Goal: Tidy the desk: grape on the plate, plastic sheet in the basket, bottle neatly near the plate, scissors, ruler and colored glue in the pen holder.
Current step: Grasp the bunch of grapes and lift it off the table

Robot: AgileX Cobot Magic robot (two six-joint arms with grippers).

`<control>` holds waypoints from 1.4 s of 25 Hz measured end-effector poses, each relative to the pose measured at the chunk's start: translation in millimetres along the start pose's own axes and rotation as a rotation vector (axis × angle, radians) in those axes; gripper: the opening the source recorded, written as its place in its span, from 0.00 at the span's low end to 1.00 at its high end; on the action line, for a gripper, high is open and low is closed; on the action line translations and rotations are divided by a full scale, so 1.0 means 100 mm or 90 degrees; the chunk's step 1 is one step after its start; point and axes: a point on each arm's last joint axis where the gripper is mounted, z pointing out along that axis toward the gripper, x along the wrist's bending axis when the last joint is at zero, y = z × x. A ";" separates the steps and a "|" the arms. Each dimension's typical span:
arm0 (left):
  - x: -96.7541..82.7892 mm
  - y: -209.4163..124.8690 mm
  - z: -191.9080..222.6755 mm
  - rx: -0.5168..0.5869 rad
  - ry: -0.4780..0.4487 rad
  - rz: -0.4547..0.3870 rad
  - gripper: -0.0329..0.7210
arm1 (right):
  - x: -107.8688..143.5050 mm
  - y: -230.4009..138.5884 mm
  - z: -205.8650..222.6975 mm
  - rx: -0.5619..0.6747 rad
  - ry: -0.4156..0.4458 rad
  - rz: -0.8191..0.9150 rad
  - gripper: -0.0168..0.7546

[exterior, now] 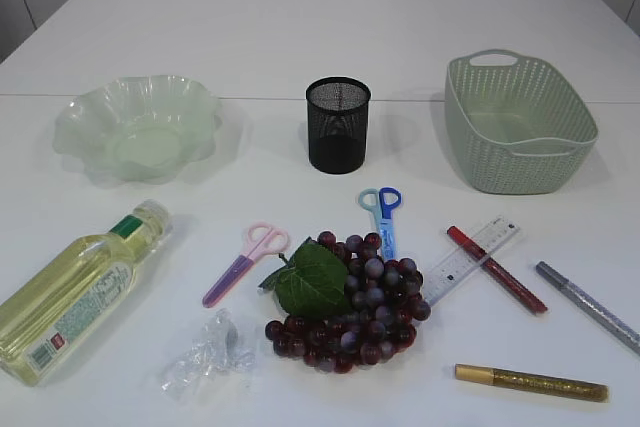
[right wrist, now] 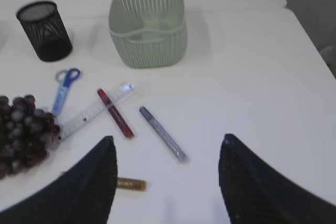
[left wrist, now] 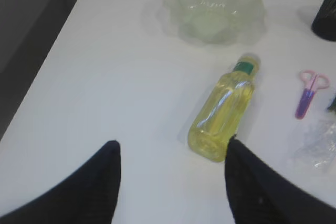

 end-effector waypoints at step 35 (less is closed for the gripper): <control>-0.97 1.09 1.67 0.306 -0.242 0.057 0.64 | 0.06 0.67 0.98 0.221 0.023 0.077 0.65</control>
